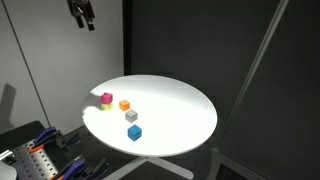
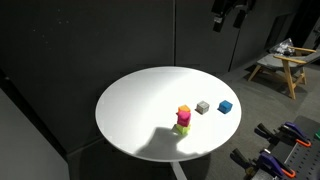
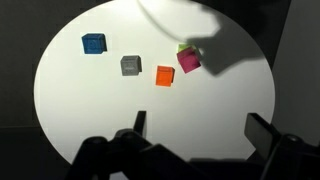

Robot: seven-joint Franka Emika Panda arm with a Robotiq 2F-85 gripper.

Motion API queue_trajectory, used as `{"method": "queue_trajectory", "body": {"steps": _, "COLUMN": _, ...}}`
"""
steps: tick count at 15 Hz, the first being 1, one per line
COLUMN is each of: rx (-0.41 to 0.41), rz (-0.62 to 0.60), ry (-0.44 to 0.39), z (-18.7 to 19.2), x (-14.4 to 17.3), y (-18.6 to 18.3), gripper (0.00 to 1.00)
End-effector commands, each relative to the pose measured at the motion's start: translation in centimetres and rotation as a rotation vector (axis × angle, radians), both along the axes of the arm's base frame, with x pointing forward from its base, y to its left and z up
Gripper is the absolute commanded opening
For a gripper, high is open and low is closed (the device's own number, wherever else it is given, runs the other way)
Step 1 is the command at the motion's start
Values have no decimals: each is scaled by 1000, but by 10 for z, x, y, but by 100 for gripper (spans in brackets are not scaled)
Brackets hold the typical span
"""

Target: Put the pink block on the grey block and then put the yellow block on the pink bock

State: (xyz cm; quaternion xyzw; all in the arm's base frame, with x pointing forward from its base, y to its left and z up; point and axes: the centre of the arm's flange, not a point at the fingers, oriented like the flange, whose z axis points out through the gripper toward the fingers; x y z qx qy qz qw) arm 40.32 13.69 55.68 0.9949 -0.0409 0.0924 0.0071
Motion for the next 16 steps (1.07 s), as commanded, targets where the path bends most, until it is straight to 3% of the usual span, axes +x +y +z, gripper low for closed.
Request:
{"method": "queue_trajectory", "body": {"steps": 1, "rx": 98, "rz": -8, "ry": -7, "z": -2, "x": 34, "y": -16, "gripper": 100}}
{"method": "queue_trajectory", "body": {"steps": 7, "rx": 234, "rz": -3, "ry": 10, "z": -35, "x": 65, "y": -42, "gripper": 100}}
{"method": "queue_trajectory", "body": {"steps": 16, "rx": 150, "rz": -61, "ry": 139, "z": -107, "x": 94, "y": -48, "gripper": 100}}
